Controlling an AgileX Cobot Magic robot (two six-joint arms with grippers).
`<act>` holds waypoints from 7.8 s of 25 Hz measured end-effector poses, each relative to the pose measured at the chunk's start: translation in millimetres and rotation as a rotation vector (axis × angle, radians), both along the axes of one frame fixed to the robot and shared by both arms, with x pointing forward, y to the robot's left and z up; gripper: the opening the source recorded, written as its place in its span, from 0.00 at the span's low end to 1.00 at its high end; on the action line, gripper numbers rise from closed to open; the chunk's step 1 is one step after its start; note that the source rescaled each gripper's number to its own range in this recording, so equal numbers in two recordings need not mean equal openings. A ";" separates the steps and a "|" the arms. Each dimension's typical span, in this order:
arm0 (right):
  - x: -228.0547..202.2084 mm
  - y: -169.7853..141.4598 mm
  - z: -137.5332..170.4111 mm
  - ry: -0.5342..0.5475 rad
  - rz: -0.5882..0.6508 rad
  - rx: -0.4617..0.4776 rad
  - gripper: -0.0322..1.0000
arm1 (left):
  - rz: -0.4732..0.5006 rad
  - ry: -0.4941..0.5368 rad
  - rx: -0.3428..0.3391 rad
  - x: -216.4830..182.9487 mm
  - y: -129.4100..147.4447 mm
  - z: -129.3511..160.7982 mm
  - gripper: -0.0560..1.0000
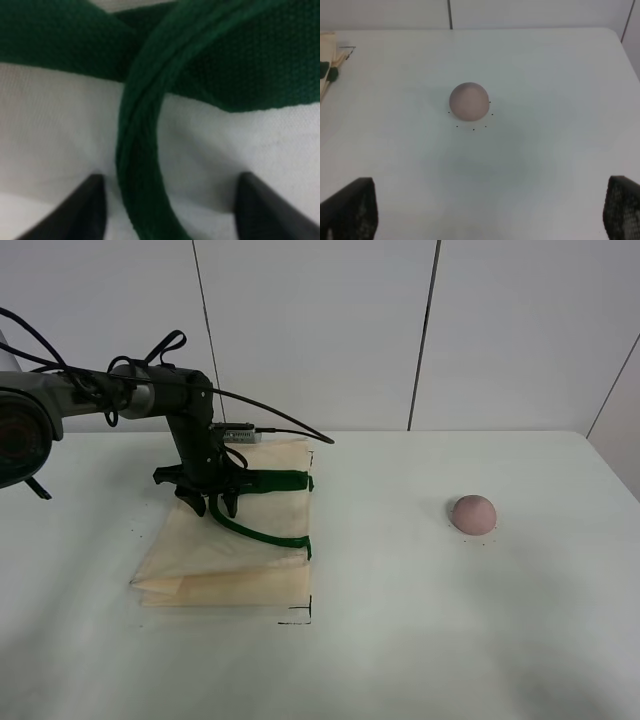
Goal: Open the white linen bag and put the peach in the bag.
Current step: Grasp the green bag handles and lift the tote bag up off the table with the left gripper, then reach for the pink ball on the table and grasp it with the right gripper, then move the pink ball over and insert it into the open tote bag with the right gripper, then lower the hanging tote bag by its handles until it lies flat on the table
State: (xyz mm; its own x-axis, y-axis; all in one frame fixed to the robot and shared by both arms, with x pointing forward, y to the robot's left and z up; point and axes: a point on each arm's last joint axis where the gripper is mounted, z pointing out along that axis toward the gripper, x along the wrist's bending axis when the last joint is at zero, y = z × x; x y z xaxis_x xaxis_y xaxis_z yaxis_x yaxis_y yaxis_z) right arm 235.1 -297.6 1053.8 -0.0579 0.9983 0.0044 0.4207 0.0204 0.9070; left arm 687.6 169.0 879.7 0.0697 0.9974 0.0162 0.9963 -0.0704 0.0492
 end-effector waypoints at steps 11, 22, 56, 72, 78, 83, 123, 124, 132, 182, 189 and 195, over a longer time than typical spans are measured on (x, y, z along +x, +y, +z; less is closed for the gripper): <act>0.0 0.0 0.0 0.000 0.000 0.000 1.00 | 0.019 -0.004 0.041 2.1 3.3 5.7 0.05; 0.0 0.0 0.0 0.000 0.000 0.000 1.00 | 0.035 -0.169 -0.011 13.4 0.0 131.6 0.05; 283.6 13.6 16.6 0.619 0.005 -0.026 1.00 | -0.074 -0.495 -0.239 -48.3 4.7 293.5 0.05; 400.3 30.7 -132.6 0.874 0.082 -0.078 1.00 | -0.076 -0.496 -0.239 -48.7 4.7 293.9 0.05; 404.8 46.6 -144.3 0.846 0.123 -0.097 1.00 | -0.076 -0.496 -0.239 -48.7 4.7 293.9 0.05; 408.1 46.8 -163.5 0.862 0.121 -0.099 1.00 | -0.076 -0.496 -0.239 -48.7 4.7 293.9 0.05; 417.9 264.2 -61.0 0.498 0.784 0.088 0.03 | -0.087 -0.514 -0.242 -55.9 6.8 302.7 0.05; 420.2 265.8 -70.1 0.507 0.782 0.097 0.03 | -0.087 -0.514 -0.242 -55.9 6.8 302.7 0.05; 425.9 281.0 -107.2 0.498 0.865 0.221 0.03 | -0.087 -0.514 -0.242 -55.9 6.8 302.7 0.05; 455.6 92.2 -72.3 0.901 0.165 -0.067 1.00 | -0.088 -0.513 -0.243 -56.0 6.7 302.7 0.05; 456.9 10.5 -73.9 0.995 0.002 -0.003 1.00 | -0.088 -0.513 -0.243 -56.0 6.7 302.7 0.05; 454.3 5.9 -73.1 1.020 -0.002 0.004 1.00 | -0.088 -0.513 -0.243 -56.0 6.7 302.7 0.05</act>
